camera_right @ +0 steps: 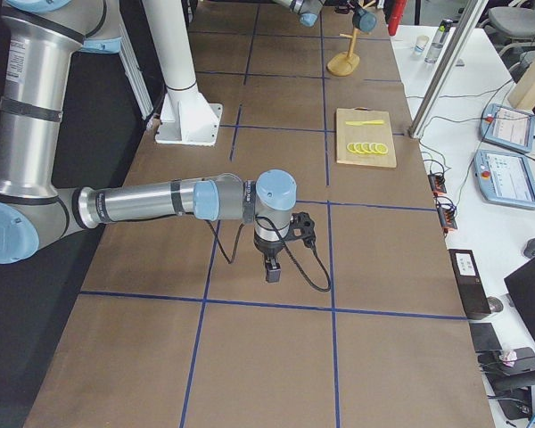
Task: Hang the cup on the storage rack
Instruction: 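Tilt the mug and hook its handle onto a mug tree peg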
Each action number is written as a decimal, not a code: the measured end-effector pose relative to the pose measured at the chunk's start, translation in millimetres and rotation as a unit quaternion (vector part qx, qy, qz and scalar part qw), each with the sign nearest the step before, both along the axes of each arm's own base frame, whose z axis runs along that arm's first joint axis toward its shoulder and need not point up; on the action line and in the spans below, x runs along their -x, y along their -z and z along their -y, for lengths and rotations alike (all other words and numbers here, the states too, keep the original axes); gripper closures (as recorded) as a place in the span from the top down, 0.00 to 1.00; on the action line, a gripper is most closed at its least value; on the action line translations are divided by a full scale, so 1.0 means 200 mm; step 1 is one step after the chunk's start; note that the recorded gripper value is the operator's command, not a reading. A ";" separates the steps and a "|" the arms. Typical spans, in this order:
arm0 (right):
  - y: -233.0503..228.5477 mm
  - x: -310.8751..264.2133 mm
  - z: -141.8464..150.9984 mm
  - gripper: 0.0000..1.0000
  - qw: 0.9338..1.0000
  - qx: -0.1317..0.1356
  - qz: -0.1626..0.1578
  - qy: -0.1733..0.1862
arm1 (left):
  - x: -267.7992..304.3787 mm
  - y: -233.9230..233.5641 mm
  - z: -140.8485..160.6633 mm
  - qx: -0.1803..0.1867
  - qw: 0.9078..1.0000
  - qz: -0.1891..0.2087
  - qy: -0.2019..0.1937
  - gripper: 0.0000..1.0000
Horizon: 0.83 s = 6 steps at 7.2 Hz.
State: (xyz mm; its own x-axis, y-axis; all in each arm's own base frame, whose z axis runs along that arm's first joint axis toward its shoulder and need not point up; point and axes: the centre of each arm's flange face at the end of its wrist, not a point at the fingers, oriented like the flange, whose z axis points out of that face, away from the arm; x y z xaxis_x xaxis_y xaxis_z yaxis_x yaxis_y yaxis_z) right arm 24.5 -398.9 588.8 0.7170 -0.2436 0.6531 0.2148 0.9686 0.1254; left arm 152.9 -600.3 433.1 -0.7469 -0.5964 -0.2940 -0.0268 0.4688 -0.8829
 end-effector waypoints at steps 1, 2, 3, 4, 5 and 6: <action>0.00 0.00 0.00 1.00 1.000 -0.001 0.000 -0.001 | 0.02 -0.05 -0.03 -0.005 1.000 -0.001 -0.001 0.01; 0.00 -0.01 0.00 1.00 1.000 -0.001 0.000 -0.002 | 0.04 -0.10 -0.05 -0.005 1.000 -0.001 -0.001 0.01; 0.00 -0.01 0.00 1.00 1.000 -0.002 0.000 -0.003 | 0.05 -0.16 -0.06 -0.005 1.000 -0.001 0.000 0.01; 0.00 -0.02 0.00 1.00 1.000 -0.002 0.000 -0.004 | 0.07 -0.23 -0.06 -0.006 1.000 -0.002 0.002 0.01; 0.00 -0.02 0.00 1.00 1.000 -0.001 0.000 -0.004 | 0.09 -0.28 -0.07 -0.006 1.000 -0.003 0.004 0.01; 0.00 -0.02 0.00 1.00 1.000 -0.001 0.000 -0.005 | 0.12 -0.31 -0.06 -0.003 1.000 -0.003 0.009 0.01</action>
State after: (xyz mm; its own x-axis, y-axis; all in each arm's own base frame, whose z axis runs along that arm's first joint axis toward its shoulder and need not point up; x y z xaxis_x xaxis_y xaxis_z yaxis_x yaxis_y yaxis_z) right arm 28.8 -398.7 589.3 0.7193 -0.2380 0.6526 0.2056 0.9703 0.1274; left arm 129.0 -587.4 495.3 -0.7588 -0.5812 -0.2940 -0.0228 0.4748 -0.8798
